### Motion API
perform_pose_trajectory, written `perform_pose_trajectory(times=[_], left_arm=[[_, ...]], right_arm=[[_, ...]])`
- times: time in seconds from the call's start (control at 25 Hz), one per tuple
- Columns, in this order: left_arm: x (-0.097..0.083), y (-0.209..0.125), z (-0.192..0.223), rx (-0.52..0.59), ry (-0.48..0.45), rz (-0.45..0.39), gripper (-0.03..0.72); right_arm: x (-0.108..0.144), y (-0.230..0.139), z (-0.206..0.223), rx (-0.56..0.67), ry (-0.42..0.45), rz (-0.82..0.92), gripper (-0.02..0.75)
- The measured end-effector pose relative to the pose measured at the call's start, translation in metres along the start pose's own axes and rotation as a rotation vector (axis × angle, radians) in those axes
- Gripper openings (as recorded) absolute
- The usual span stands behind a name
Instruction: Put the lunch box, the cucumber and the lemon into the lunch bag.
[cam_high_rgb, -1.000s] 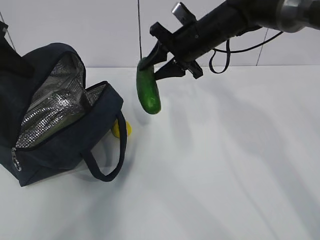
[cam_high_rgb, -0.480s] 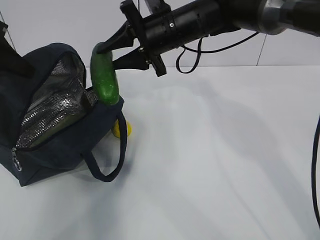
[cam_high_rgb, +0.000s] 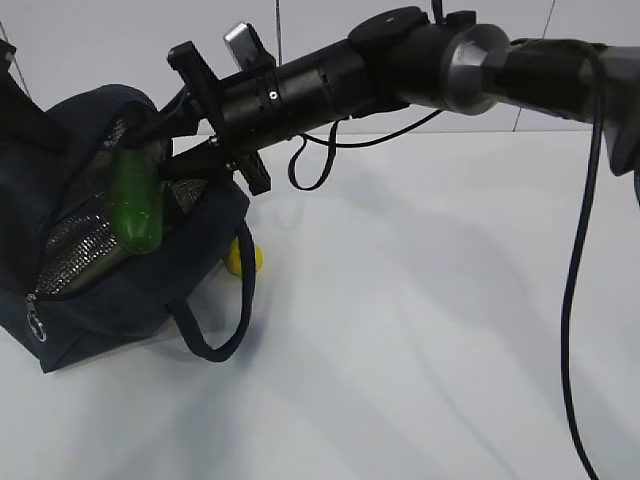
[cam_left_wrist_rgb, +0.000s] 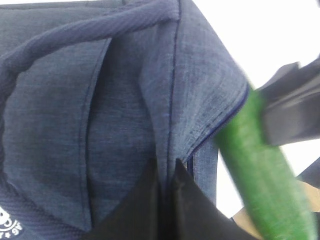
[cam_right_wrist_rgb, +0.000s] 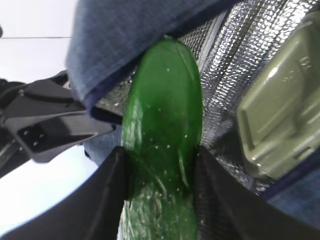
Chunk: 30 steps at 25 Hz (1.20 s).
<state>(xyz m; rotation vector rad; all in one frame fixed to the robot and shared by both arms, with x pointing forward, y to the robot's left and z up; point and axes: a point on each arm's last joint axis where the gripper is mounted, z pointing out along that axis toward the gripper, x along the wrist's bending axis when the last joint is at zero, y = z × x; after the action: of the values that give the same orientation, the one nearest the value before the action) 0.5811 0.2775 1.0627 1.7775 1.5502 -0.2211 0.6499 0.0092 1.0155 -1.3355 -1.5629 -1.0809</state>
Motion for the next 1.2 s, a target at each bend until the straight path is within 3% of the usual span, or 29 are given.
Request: perform_pose_trajectory(times=[0.32,0.72,1.0,1.2], left_arm=[[-0.001,-0.001,0.000,0.008,-0.011,-0.003,-0.005],[-0.001,-0.001,0.000,0.006,-0.015,-0.003,-0.005],[-0.002,0.000,0.000,0.005,-0.017,-0.004,-0.005],[-0.002,-0.001,0.000,0.006,-0.018,-0.004,-0.005]], right_arm=[[-0.016,0.013,0.018,-0.140,0.065,0.041,0.306],[-0.016,0.016,0.033,-0.250,0.034,-0.090,0.307],[-0.013,0.014,0.039,-0.274,0.014,-0.182,0.429],[-0.013,0.013,0.040,-0.268,0.010,-0.234,0.452]])
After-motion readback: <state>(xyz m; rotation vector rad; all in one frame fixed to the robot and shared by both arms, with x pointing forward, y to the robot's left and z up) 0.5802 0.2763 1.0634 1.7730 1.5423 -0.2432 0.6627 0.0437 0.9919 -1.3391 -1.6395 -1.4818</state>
